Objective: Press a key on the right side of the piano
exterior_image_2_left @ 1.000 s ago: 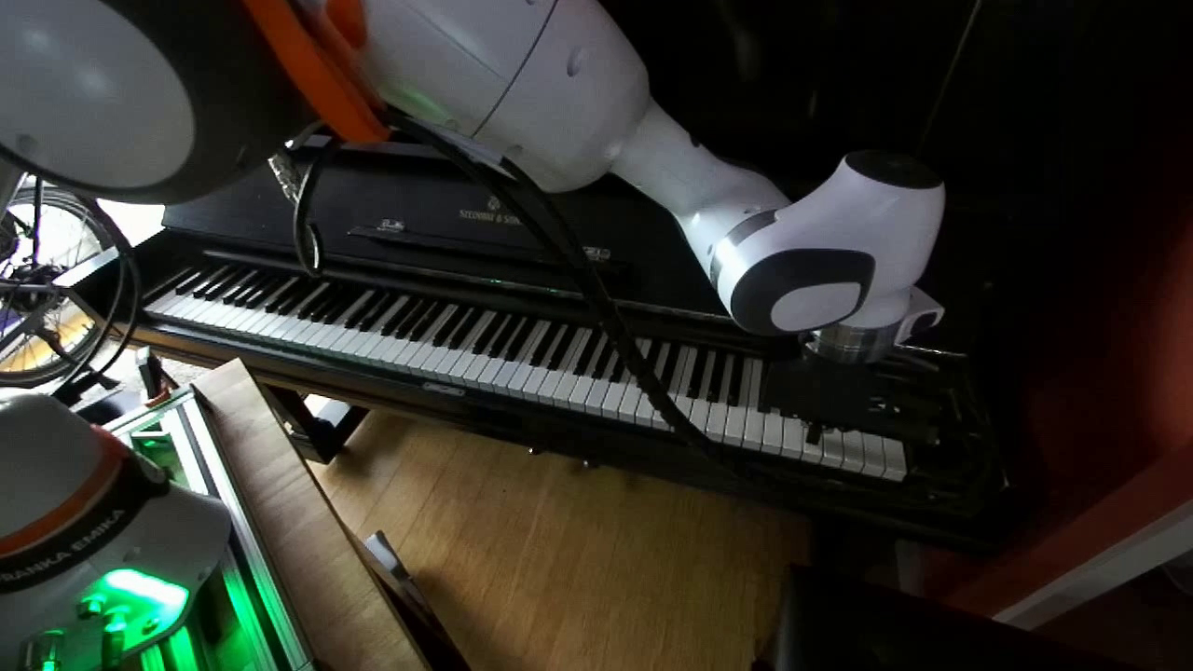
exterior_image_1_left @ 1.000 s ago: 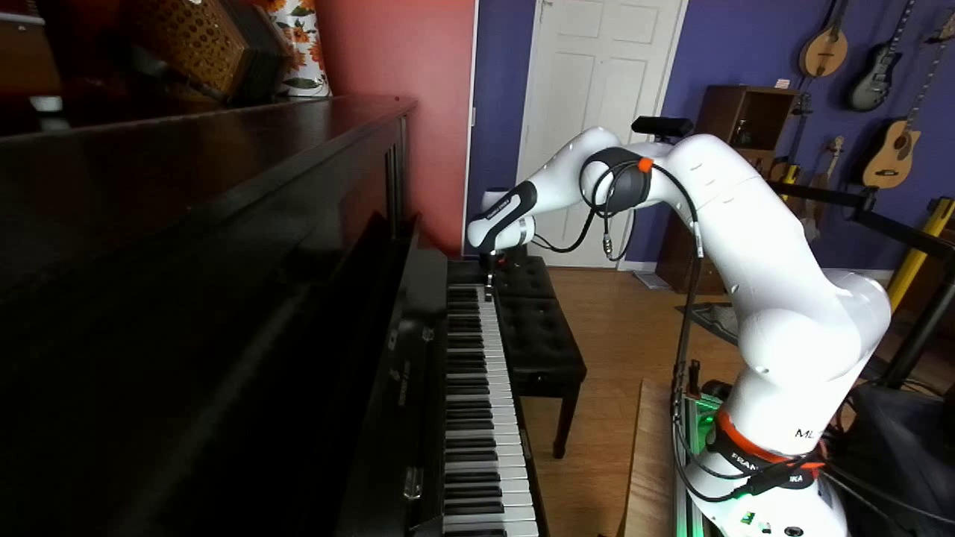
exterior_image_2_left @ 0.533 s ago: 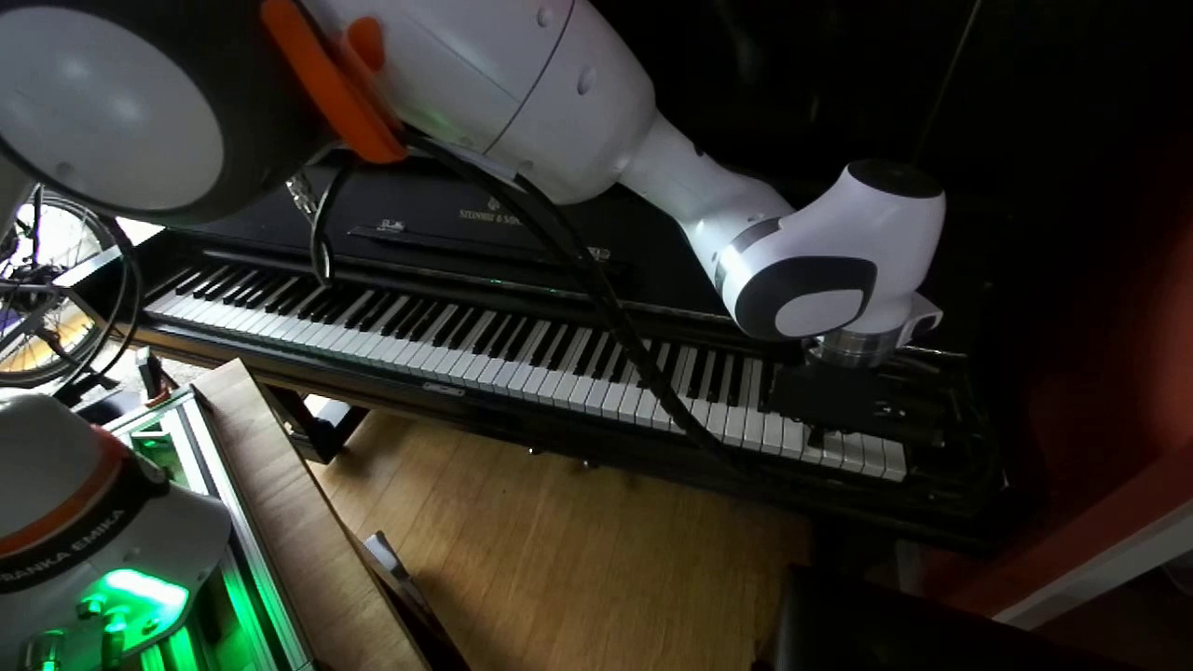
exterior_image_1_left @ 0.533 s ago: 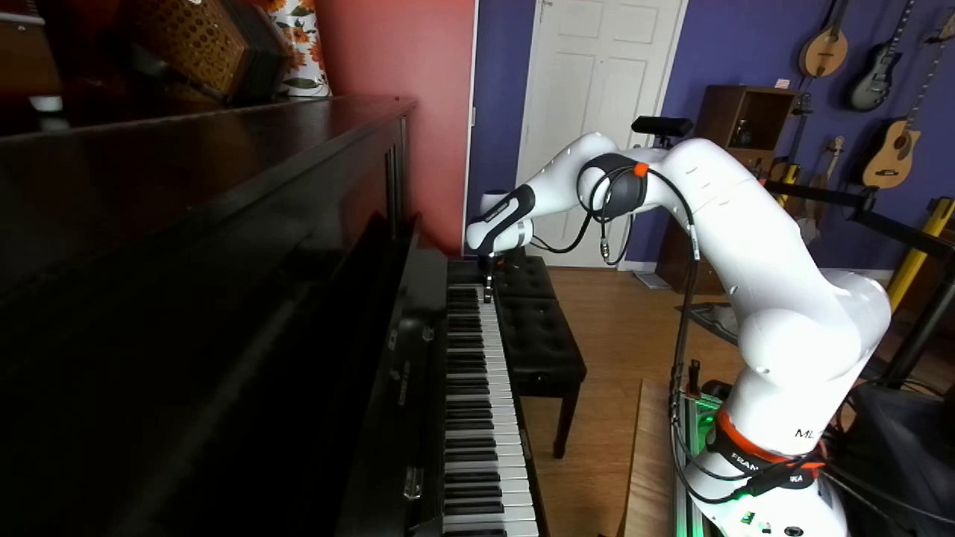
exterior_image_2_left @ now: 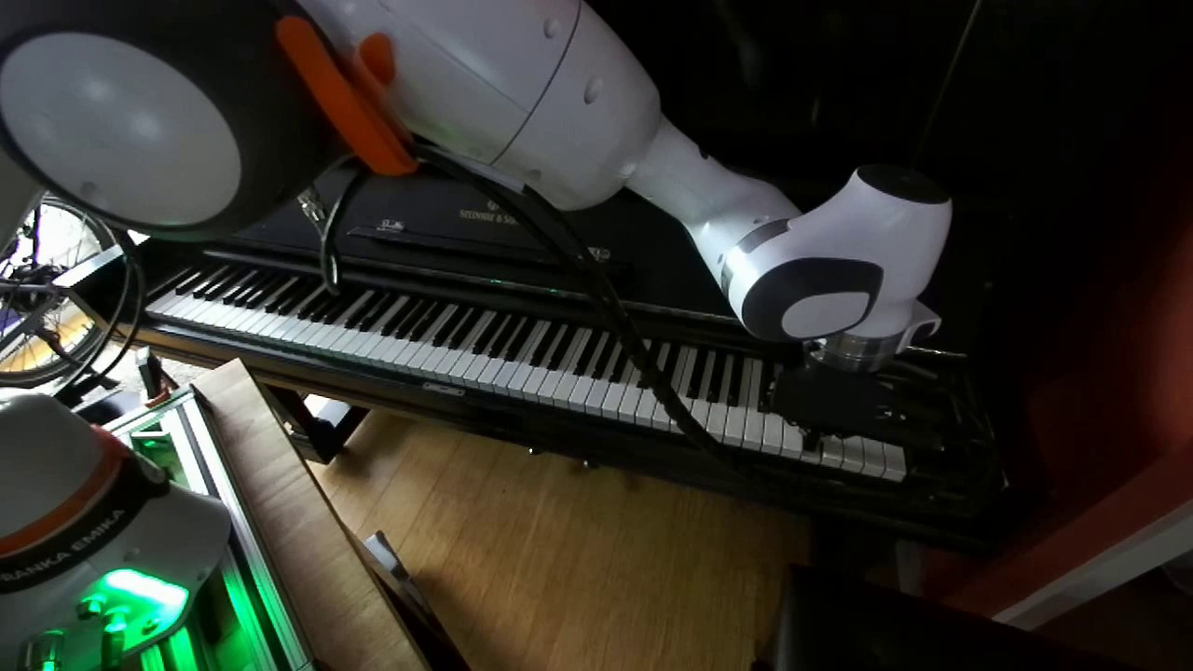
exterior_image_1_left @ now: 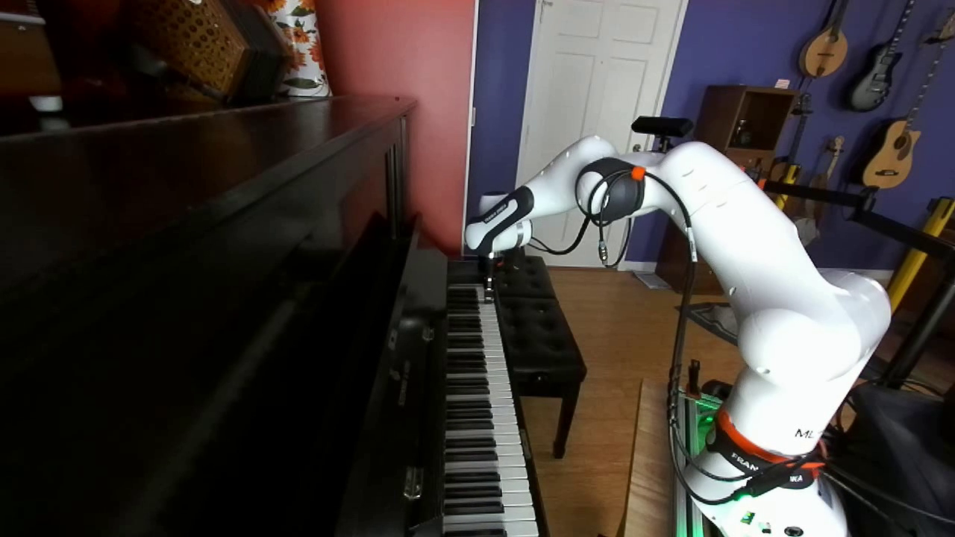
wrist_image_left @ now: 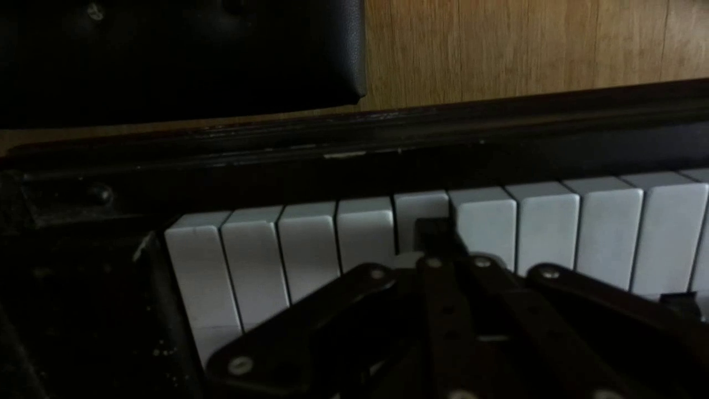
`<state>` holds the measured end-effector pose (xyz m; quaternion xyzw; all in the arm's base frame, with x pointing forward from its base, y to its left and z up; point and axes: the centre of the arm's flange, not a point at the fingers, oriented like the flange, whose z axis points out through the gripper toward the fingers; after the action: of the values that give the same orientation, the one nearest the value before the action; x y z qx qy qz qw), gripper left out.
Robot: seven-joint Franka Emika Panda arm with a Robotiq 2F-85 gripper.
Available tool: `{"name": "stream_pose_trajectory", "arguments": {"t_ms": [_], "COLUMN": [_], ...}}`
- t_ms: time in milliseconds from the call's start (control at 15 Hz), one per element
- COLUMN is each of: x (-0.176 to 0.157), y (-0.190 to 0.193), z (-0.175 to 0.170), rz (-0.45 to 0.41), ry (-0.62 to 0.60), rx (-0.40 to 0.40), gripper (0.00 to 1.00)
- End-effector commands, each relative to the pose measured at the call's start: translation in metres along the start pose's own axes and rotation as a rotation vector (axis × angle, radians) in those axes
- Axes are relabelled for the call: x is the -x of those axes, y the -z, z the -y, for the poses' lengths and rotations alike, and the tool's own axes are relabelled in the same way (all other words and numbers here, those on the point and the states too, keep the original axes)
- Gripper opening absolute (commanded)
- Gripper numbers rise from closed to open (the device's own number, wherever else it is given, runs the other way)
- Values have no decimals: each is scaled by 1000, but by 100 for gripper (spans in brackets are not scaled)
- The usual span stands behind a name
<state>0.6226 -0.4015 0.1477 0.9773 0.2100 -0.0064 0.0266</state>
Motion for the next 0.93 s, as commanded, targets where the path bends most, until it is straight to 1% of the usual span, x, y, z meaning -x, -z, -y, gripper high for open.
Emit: {"name": "stream_pose_trajectory", "arguments": {"t_ms": [0, 267, 600, 867], "x": [1, 4, 14, 18], "y": [-15, -10, 13, 35], "z": [-10, -7, 2, 8], "rz": [10, 17, 13, -12], "ry": [12, 0, -21, -21], "rx": [-30, -26, 9, 38], "gripper": [0, 0, 0, 0]}}
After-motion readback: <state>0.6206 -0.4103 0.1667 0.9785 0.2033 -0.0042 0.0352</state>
